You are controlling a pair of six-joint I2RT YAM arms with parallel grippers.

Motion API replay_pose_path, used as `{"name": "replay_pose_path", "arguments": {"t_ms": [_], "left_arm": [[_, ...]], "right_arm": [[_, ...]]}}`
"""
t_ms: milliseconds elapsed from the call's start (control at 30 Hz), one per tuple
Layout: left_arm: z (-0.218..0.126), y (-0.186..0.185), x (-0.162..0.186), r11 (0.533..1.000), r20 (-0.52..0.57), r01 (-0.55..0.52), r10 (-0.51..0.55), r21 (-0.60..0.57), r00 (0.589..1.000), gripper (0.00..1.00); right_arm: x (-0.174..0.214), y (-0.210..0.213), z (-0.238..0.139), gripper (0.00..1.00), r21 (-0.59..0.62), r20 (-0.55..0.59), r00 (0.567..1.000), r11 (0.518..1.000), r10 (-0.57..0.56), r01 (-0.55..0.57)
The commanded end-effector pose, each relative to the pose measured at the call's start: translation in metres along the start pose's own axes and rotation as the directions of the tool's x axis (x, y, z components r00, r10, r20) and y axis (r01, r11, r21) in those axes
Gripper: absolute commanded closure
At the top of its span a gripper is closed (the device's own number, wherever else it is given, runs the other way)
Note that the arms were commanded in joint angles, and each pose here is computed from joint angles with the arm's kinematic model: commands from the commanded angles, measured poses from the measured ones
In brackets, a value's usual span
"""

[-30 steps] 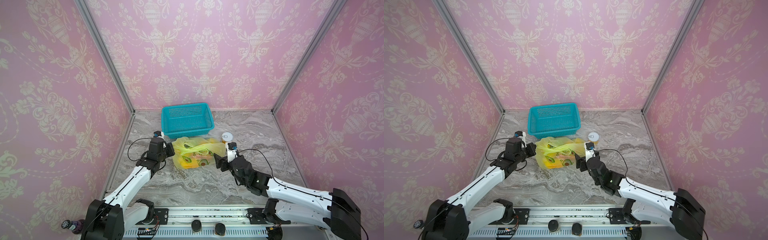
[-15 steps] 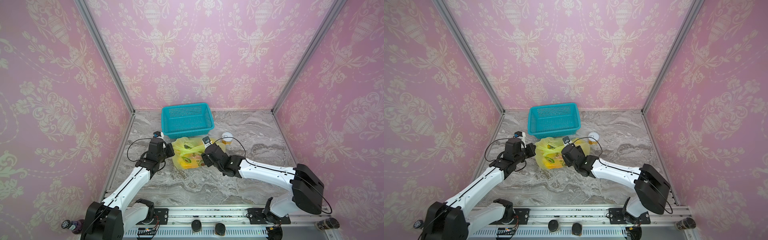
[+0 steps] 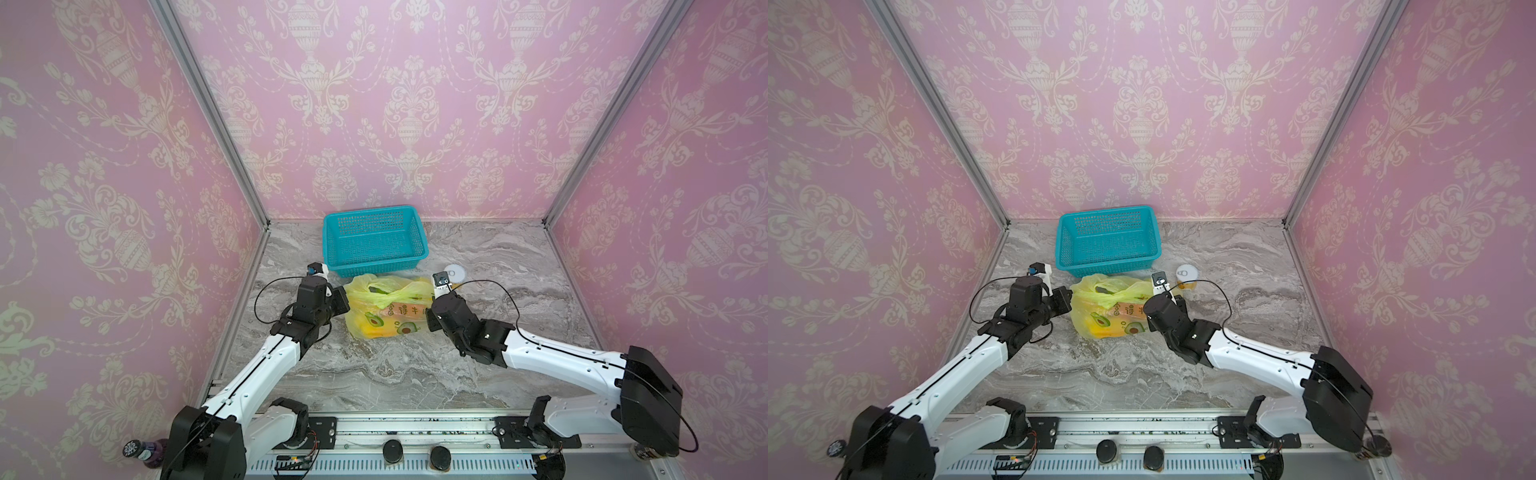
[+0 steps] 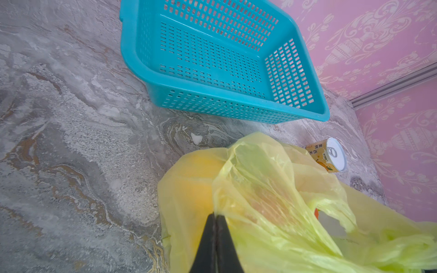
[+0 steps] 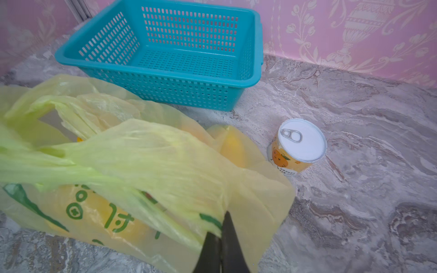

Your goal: Untie the knot of the plastic bag and take out the fruit

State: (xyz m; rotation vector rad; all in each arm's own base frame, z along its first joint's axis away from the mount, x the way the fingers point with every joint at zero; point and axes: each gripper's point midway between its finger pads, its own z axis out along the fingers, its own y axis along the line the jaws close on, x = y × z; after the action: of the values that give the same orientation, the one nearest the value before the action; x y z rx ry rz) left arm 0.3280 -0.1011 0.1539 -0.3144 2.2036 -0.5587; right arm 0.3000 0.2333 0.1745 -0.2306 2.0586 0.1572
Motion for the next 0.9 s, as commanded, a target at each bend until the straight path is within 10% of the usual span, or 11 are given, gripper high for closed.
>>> {"name": "replay_pose_path", "arguments": {"t_ms": [0,267,567,867], "left_arm": [[-0.005,0.010,-0.009,0.999,0.038,0.003,-0.001,-0.052,0.999,1.00],[-0.001,0.013,-0.006,0.998,0.030,0.009,-0.007,-0.061,1.000,1.00],[-0.002,0.010,-0.007,0.999,0.032,0.001,0.001,-0.051,0.999,1.00],[-0.005,0.008,-0.010,0.999,0.036,-0.008,0.010,-0.047,0.999,1.00]], "right_arm": [[0.008,-0.016,-0.004,0.98,0.010,0.034,0.990,0.991,0.135,-0.135],[0.010,-0.026,-0.018,0.92,-0.042,0.086,0.969,0.973,0.231,-0.228],[-0.010,-0.012,-0.017,0.30,-0.034,0.043,0.999,0.999,0.027,-0.026],[-0.014,0.017,0.014,0.14,-0.017,-0.068,0.992,0.994,-0.105,0.105]]}}
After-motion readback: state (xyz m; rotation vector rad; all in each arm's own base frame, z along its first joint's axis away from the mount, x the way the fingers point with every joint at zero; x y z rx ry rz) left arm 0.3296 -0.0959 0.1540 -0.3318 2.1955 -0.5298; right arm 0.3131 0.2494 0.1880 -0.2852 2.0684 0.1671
